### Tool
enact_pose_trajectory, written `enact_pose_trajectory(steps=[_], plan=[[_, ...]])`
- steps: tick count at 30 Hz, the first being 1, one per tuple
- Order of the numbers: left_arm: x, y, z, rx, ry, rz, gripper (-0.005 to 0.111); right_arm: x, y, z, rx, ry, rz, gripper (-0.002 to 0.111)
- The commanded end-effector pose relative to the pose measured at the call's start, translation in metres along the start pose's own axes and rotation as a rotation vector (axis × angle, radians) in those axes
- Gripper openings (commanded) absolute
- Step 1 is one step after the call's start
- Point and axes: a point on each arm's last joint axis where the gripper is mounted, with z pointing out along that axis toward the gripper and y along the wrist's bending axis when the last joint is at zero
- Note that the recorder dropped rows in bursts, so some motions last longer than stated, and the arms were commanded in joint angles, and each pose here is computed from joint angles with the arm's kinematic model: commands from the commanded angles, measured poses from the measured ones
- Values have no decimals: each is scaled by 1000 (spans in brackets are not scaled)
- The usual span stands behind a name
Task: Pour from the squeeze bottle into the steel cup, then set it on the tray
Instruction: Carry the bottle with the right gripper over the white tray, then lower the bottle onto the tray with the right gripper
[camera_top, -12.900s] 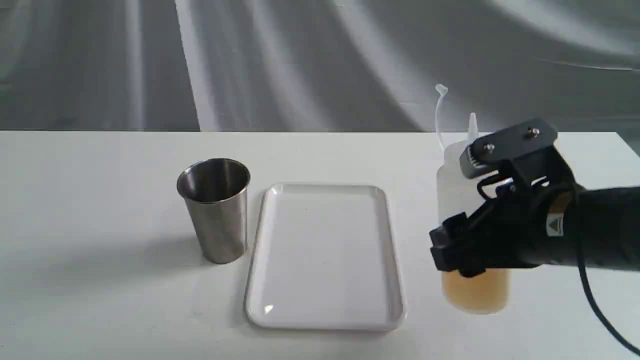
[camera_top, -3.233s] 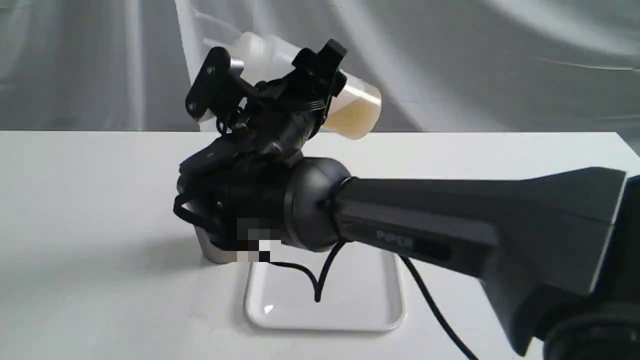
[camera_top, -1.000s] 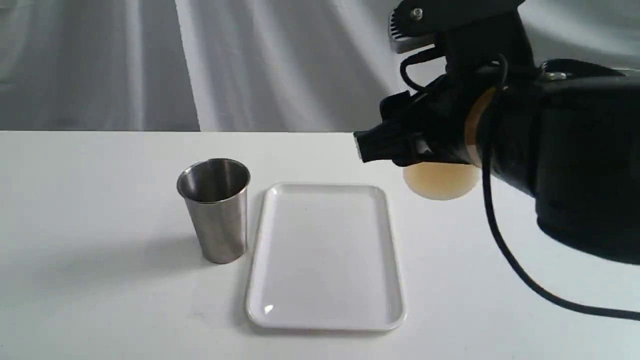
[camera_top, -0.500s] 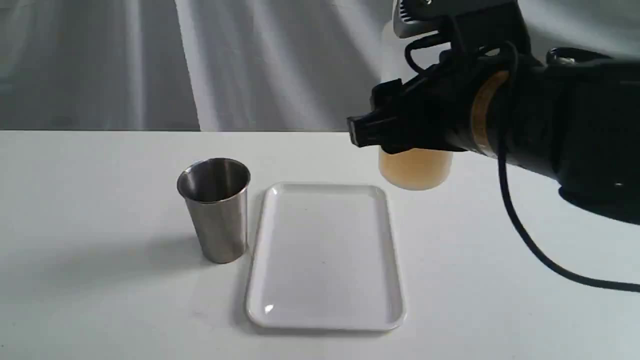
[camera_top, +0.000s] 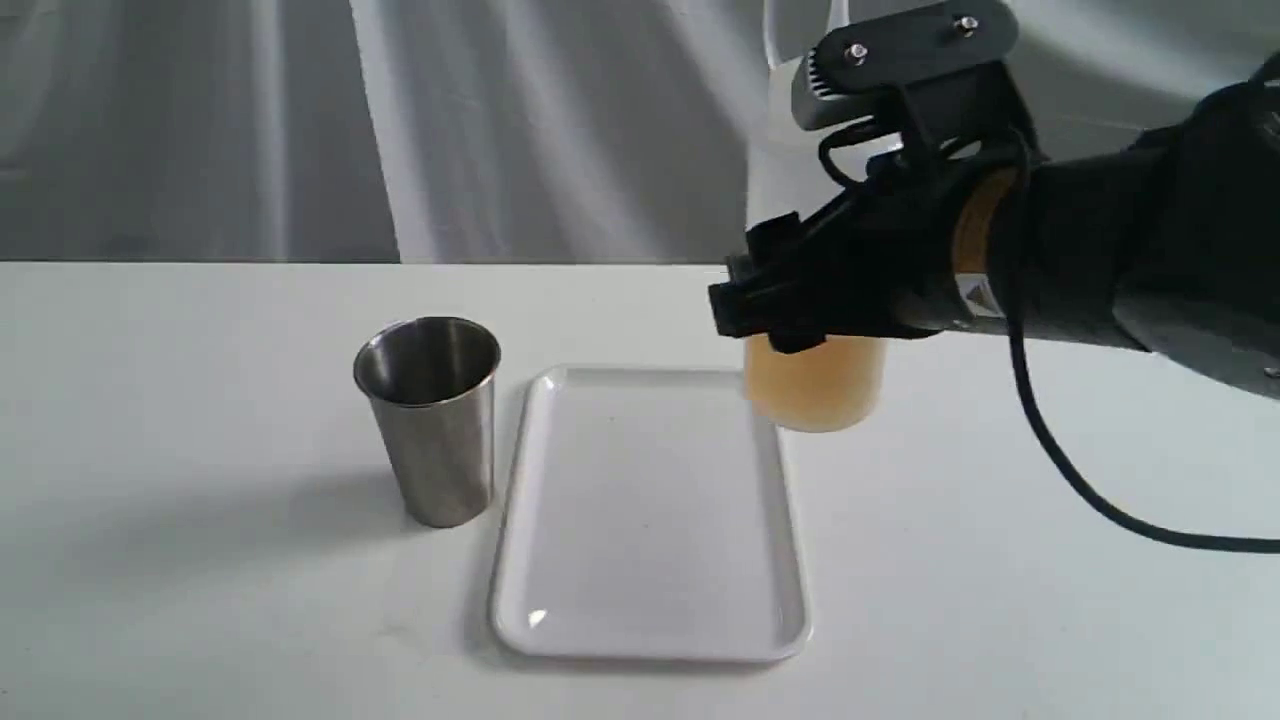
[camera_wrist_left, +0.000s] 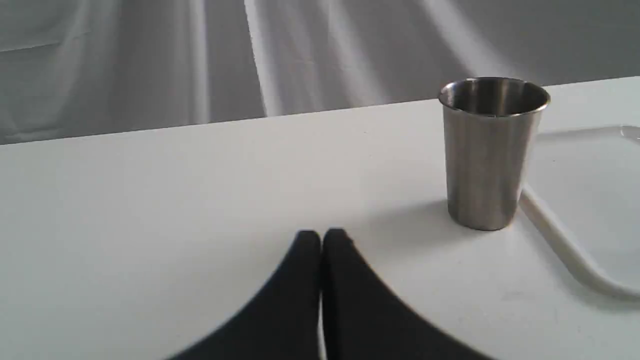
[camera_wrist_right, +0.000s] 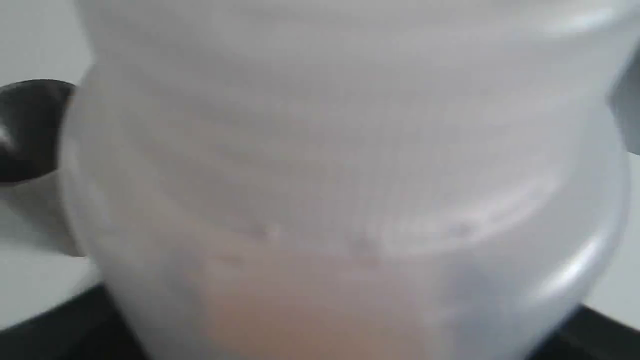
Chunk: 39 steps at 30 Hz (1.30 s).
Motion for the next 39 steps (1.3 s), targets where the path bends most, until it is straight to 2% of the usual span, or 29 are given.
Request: enact_pose_trajectory(steps=[1,6,8,12,22,27,31,39], plan=[[1,0,0,6,-5,-6,0,0,6,7,-101,-60,-55,16],[1,0,0,6,-5,-3,0,17,17,28,-189,-118,-121,16],[1,0,0,6,-5,-3,0,24,19,37,-203,-120,-89,16],[1,0,0,6,-5,-3,0,33,20,55,-189,-120,19,16],[1,0,0,6,-5,-6,0,59,28,92,-197,-141,-39,16],[1,0,0,6,-5,-6,0,65,30,103,-199,-176,-24,16],[1,0,0,6,-5,-2,0,73,29,111,-183,-160,9,16],[1,0,0,6,-5,-2,0,85,28,121,-153,-118,-26,16]])
